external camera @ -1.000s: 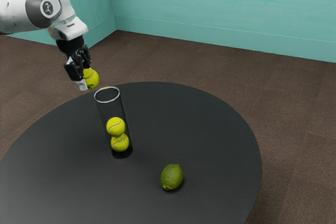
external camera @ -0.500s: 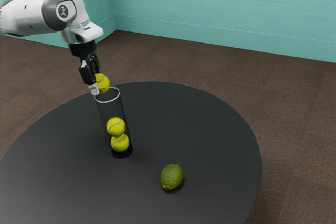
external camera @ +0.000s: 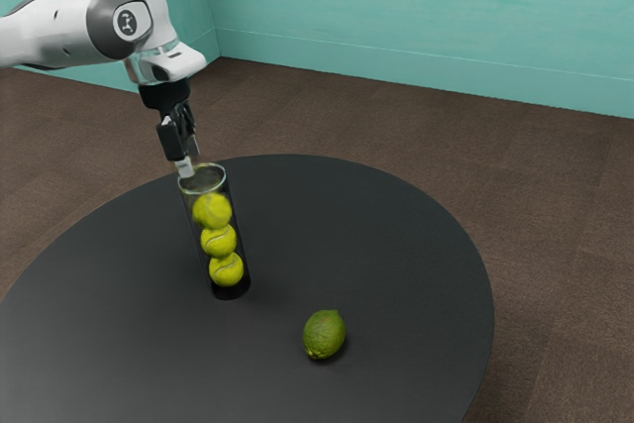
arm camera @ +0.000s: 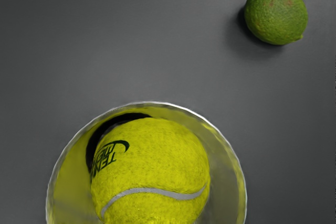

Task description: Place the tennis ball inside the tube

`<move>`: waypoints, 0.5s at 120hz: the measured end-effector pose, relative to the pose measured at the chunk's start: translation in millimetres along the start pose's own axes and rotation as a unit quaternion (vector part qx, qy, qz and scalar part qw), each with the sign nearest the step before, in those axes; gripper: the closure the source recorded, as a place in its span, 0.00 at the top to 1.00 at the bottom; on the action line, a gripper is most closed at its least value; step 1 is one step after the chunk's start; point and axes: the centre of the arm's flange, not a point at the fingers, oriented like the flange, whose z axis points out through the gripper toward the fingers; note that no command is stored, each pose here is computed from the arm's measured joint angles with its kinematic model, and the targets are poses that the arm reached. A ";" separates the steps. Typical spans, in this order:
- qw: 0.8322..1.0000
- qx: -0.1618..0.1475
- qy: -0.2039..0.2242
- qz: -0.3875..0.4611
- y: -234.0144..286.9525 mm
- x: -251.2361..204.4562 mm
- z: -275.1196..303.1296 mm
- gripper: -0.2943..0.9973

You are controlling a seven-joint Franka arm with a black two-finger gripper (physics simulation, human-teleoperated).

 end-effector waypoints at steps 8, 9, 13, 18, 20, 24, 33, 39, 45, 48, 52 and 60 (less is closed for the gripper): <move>1.000 0.002 0.000 -0.003 1.2 -0.3 -2.6 0.71; 1.000 0.003 0.000 -0.004 1.6 -0.4 -3.6 0.72; 1.000 0.007 0.000 -0.010 3.8 -1.0 -8.5 0.72; 1.000 0.011 -0.002 -0.021 5.7 -1.5 -12.5 0.73; 1.000 0.013 -0.002 -0.027 7.2 -1.9 -15.0 0.74; 0.999 0.019 -0.004 -0.041 11.1 -2.1 -23.5 0.74; 0.997 0.037 -0.018 -0.067 20.9 5.0 -47.8 0.75; 0.995 0.044 -0.026 -0.082 28.7 13.6 -57.1 0.75; 0.994 0.045 -0.034 -0.095 36.2 22.1 -59.1 0.76; 0.993 0.045 -0.036 -0.102 39.5 26.0 -59.1 0.76; 0.992 0.044 -0.040 -0.111 43.4 30.2 -58.6 0.76; 0.989 0.041 -0.044 -0.132 48.2 34.9 -57.2 0.76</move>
